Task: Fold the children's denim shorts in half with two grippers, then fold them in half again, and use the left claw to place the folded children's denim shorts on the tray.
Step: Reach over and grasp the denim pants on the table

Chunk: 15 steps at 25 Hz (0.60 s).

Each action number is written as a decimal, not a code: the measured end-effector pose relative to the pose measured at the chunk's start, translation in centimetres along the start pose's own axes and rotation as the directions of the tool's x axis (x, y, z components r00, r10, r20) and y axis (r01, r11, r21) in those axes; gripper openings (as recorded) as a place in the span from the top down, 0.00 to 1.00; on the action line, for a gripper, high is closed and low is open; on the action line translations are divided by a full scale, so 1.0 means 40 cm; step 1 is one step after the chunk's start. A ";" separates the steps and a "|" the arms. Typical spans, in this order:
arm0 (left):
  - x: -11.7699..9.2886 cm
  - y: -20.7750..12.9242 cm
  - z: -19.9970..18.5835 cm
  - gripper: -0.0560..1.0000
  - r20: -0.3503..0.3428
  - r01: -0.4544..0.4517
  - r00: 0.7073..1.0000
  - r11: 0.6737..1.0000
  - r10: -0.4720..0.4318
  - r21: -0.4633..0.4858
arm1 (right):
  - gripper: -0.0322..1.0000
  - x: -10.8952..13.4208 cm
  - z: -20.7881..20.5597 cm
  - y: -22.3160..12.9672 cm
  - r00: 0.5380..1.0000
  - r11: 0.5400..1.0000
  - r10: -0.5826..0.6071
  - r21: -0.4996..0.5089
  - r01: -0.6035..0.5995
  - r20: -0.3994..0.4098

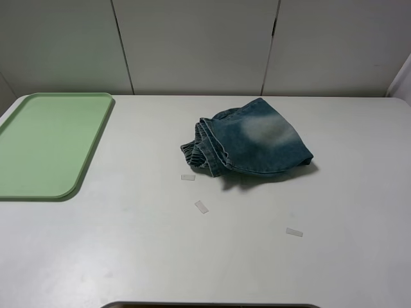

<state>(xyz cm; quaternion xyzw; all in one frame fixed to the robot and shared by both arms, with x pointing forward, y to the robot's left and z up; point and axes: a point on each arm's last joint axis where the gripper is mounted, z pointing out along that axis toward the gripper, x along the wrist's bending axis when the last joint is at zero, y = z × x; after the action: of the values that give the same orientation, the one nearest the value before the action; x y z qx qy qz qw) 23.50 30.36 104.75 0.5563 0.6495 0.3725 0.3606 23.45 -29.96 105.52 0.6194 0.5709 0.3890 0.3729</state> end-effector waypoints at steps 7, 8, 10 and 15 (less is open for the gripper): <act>0.000 0.000 0.000 0.03 0.000 0.000 1.000 1.000 0.000 0.000 | 0.30 0.000 0.000 0.000 1.000 1.000 0.000 0.000 0.000 0.000; 0.000 0.000 0.000 0.03 0.000 0.000 1.000 1.000 0.000 0.000 | 0.30 0.000 0.000 0.000 1.000 1.000 0.000 0.000 0.000 0.000; 0.000 0.001 -0.001 0.04 0.001 0.001 1.000 1.000 -0.001 -0.001 | 0.30 0.000 0.000 0.000 1.000 1.000 0.000 0.000 0.000 0.000; -0.011 0.024 0.005 0.04 0.031 0.019 0.999 0.997 -0.022 0.077 | 0.30 0.000 0.000 0.000 1.000 1.000 0.000 0.000 0.000 0.000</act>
<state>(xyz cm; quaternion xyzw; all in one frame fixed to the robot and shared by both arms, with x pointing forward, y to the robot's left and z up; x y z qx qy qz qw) 24.14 30.05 105.52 0.5689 0.6632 0.3345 0.3529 23.45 -29.96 105.52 0.6194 0.5709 0.3890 0.3729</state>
